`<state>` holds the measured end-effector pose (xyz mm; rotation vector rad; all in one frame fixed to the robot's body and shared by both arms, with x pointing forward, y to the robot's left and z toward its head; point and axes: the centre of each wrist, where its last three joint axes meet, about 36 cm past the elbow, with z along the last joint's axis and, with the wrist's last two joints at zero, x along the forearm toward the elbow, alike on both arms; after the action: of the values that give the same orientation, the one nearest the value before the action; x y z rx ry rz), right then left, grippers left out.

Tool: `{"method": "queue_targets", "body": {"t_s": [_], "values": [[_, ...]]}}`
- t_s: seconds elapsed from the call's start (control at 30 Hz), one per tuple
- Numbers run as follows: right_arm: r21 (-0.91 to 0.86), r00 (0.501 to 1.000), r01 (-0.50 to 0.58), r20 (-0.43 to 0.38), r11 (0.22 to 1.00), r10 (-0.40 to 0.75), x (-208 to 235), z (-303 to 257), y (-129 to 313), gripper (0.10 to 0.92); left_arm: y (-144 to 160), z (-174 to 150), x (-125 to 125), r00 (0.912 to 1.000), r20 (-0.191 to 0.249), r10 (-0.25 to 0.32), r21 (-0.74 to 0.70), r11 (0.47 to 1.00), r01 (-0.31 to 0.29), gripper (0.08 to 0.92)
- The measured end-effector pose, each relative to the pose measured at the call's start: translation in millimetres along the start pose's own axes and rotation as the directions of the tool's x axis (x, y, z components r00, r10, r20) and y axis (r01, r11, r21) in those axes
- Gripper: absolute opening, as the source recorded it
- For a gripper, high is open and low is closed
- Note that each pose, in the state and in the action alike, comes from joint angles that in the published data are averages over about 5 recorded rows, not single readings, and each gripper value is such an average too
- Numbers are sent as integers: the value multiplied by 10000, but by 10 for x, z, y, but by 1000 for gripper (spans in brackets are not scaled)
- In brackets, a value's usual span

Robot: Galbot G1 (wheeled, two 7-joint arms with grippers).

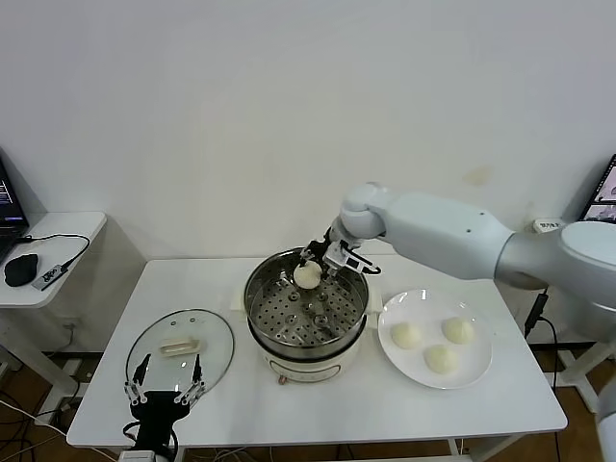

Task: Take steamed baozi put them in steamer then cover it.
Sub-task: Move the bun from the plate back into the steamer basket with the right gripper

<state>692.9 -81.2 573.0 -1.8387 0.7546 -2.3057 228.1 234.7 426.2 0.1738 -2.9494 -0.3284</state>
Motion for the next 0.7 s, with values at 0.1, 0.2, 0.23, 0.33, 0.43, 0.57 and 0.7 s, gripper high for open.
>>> {"method": "queue_targets", "body": {"t_s": [0.1, 0.2, 0.23, 0.33, 0.43, 0.57, 0.7], "values": [[259, 10000, -21, -3, 9997, 21, -39, 10, -33, 568, 0, 0, 2, 10000, -5, -5, 3, 10000, 5, 823], [494, 10000, -20, -40, 9988, 22, -61, 28, -57, 610, -3, 0, 6, 10000, -14, -17, 17, 10000, 17, 823], [560, 10000, -15, -51, 9984, 18, -64, 34, -60, 637, -5, -2, 8, 10000, -13, -19, 26, 10000, 19, 823], [694, 10000, 13, -76, 9976, -8, -59, 51, -61, 723, -13, -9, 13, 10000, -5, -23, 60, 10000, 23, 823], [714, 10000, 25, -97, 9974, -19, -16, 66, -75, 792, -19, -16, 18, 10000, 5, -22, 80, 10000, 22, 823], [453, 10000, -14, -87, 9990, 18, 138, 71, -109, 820, -18, -28, 28, 10000, 21, -9, 80, 10000, 9, 823], [-272, 9999, -14, -166, 9996, 10, 406, 71, -107, 822, -8, -47, 39, 10000, 50, 33, 75, 10000, -33, 823]]}}
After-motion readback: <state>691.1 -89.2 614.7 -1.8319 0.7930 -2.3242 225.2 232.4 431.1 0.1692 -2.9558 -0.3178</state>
